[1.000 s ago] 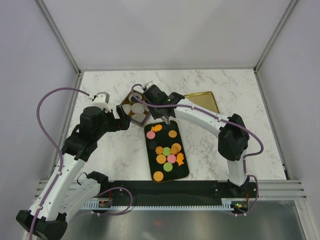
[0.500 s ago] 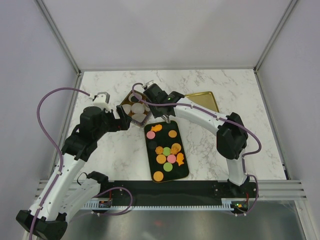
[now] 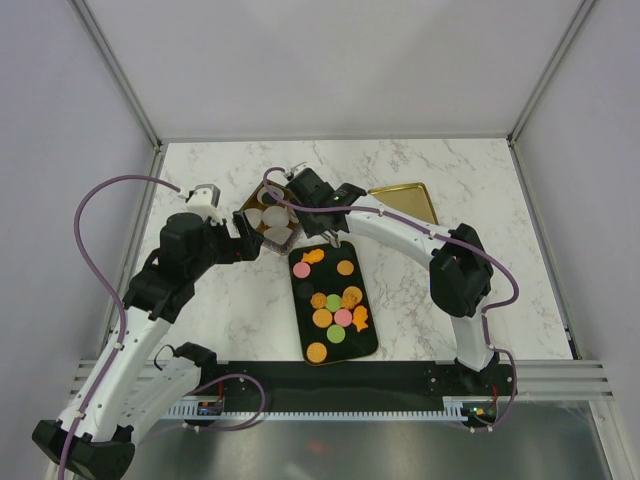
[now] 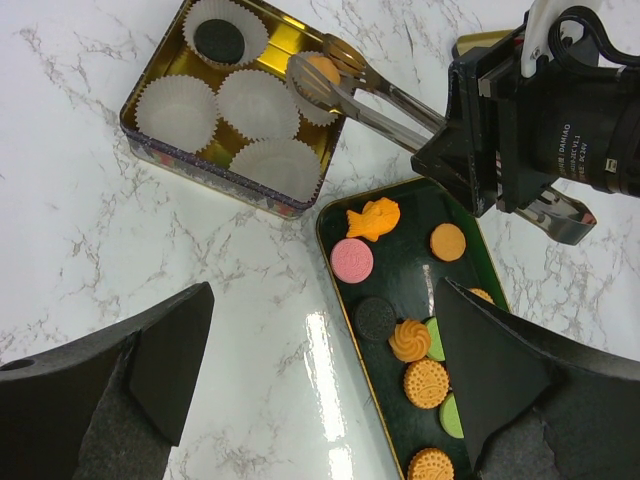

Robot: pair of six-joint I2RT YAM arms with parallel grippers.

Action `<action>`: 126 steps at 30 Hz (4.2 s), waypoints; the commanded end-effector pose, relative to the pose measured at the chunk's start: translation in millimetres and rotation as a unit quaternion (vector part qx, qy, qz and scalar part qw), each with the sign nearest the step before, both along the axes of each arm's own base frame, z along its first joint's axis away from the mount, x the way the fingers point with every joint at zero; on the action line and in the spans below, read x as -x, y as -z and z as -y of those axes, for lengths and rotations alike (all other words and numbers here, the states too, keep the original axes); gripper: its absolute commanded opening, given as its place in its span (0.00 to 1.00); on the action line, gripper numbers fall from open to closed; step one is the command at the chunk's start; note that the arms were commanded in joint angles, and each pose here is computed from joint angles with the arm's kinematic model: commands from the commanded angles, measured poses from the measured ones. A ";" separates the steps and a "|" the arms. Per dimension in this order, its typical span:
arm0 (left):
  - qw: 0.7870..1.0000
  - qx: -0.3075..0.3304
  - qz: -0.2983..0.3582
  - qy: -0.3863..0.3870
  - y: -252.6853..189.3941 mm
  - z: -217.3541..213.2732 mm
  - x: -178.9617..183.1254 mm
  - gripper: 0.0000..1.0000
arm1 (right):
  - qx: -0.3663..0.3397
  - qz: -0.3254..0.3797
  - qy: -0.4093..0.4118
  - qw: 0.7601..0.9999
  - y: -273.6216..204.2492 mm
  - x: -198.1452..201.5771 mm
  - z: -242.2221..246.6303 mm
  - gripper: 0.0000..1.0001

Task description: Pack the cookies

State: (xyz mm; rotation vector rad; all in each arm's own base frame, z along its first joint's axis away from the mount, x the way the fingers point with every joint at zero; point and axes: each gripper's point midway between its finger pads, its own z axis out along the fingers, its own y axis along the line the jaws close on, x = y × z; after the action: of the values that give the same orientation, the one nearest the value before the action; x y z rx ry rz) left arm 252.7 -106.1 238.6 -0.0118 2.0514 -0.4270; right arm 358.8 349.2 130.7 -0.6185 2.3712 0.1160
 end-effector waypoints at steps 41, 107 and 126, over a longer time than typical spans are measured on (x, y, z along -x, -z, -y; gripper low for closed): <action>1.000 0.009 0.023 0.003 -10.2 1.7 -6.1 1.00 | -0.061 -0.032 0.029 0.997 -24.1 126.1 119.9 0.53; 1.000 0.011 0.029 0.003 -12.2 0.3 -3.7 1.00 | 0.033 -0.100 -0.021 0.994 13.6 153.9 123.8 0.53; 1.000 0.011 0.029 0.003 -12.1 0.4 -4.1 1.00 | 0.023 -0.067 -0.025 0.997 -24.2 134.7 109.5 0.45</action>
State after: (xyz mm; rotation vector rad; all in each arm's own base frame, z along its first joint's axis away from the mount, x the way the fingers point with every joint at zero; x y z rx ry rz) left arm 251.8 -105.1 241.0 -0.0150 2.0423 -0.4320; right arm 212.6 232.0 135.0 -0.7220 2.5517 0.1300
